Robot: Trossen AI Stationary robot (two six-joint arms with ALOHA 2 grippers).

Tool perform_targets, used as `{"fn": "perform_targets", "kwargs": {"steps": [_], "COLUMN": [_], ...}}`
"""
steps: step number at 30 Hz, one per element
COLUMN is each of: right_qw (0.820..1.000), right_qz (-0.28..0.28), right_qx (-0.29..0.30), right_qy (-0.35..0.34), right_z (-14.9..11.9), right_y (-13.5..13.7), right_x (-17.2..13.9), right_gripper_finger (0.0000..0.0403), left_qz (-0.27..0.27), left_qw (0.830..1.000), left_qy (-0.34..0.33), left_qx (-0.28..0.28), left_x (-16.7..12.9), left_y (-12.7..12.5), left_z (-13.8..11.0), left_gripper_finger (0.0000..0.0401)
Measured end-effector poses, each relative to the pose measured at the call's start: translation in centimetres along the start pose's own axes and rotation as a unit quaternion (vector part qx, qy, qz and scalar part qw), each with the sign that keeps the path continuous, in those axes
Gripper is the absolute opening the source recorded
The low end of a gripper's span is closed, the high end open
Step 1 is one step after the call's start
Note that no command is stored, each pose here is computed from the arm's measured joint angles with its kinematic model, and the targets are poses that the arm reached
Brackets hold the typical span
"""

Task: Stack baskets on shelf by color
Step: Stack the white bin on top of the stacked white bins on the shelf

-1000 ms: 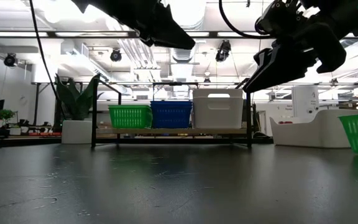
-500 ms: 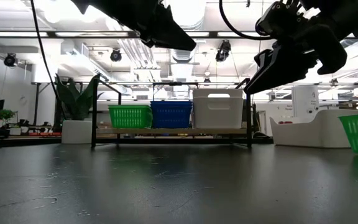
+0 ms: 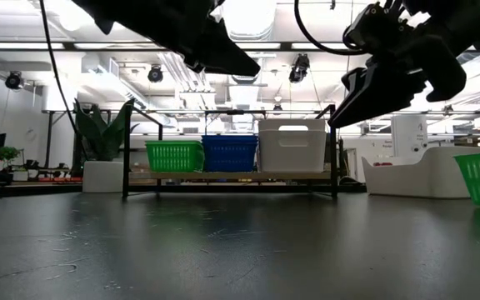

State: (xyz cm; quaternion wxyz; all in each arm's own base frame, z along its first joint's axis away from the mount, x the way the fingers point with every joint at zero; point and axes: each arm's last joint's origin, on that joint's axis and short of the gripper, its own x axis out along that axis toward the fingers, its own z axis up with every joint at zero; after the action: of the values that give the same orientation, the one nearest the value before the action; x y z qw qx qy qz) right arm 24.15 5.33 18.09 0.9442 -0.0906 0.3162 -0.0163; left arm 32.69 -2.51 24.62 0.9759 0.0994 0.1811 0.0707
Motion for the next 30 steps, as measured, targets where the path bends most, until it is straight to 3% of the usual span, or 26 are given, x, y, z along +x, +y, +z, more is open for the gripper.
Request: {"fn": "perform_targets", "kwargs": {"steps": [8, 30], "right_qw": [1.000, 1.000], "right_qz": [0.000, 0.000], "right_qx": [-0.001, -0.001], "right_qy": [-0.001, -0.003], "right_z": [-0.04, 0.00], "right_y": [0.00, 0.00], "right_x": [0.01, 0.01], "right_gripper_finger": [0.0084, 0.0084], "left_qz": [0.003, 0.006], "left_qw": [1.000, 1.000], "left_qy": [-0.011, -0.025], "left_qx": [-0.003, -0.008], "left_x": [-0.01, 0.00], "left_y": [-0.06, 0.05], "left_z": [-1.04, -0.78], "left_gripper_finger": [0.0105, 0.0105]}}
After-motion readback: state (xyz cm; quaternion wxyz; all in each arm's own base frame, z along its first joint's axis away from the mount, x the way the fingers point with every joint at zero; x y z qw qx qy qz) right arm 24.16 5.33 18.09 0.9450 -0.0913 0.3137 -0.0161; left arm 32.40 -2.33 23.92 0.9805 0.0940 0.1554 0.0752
